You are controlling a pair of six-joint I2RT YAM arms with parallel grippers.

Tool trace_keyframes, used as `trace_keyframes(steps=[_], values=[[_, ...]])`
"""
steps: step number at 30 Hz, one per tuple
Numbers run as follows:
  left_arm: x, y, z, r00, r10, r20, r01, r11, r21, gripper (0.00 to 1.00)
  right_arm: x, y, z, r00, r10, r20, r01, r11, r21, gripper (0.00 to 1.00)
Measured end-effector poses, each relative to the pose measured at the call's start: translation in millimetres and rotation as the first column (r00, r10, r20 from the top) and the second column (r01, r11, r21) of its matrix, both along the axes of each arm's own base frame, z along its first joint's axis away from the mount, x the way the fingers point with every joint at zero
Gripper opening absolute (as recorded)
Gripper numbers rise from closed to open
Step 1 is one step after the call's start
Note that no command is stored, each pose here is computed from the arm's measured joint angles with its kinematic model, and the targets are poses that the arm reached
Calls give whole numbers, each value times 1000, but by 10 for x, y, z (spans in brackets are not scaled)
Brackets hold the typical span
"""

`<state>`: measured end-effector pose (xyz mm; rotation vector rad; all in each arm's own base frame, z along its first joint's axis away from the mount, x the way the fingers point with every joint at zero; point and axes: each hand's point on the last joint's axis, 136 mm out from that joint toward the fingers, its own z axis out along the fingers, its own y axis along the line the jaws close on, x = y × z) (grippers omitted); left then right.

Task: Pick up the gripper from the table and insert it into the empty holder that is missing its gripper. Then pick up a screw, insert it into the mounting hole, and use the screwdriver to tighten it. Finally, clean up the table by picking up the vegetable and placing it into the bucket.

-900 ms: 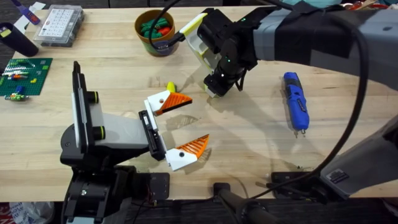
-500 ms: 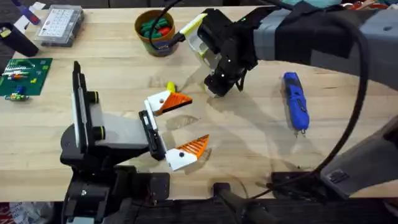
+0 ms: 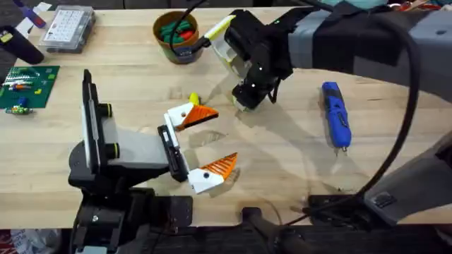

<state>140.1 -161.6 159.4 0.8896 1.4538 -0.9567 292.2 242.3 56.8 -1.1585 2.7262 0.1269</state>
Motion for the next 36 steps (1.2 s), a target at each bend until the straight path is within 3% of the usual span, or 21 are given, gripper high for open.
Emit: trace_keyframes(steps=[2, 3, 8, 9, 10, 15, 21, 30, 36], values=[[0, 0, 0, 1000, 0, 0, 0, 1000, 0, 990, 2, 2, 1, 1000, -1, 1, 1, 1000, 1, 40], [0, 0, 0, 1000, 0, 0, 0, 1000, 0, 990, 2, 1, 1, 1000, -3, 1, 3, 1000, 1, 129], [0, 0, 1, 1000, 0, 0, 0, 1000, 0, 990, -6, -4, 1, 1000, -2, -2, 2, 1000, -1, 856], [0, 0, 0, 1000, 0, 0, 0, 1000, 0, 990, -9, -5, 6, 1000, 0, -2, 0, 1000, -2, 952], [0, 0, 0, 1000, 0, 0, 0, 1000, 0, 990, -17, -11, 16, 1000, 2, -3, -2, 1000, -3, 981], [0, 0, 0, 1000, 0, 0, 0, 1000, 0, 990, -85, -76, 124, 1000, 1, -16, -1, 1000, -19, 990], [0, 0, 0, 1000, 0, 0, 0, 1000, 0, 990, -209, -183, 553, 1000, 7, 8, -7, 1000, -6, 990], [0, 0, 0, 1000, 0, 0, 0, 1000, 0, 990, -577, -479, 1356, 994, -3, 110, -6, 997, 78, 990], [0, 0, 0, 1000, 0, 0, 0, 1000, 0, 990, -858, -705, 1810, 971, -37, 237, -9, 982, 190, 990]])
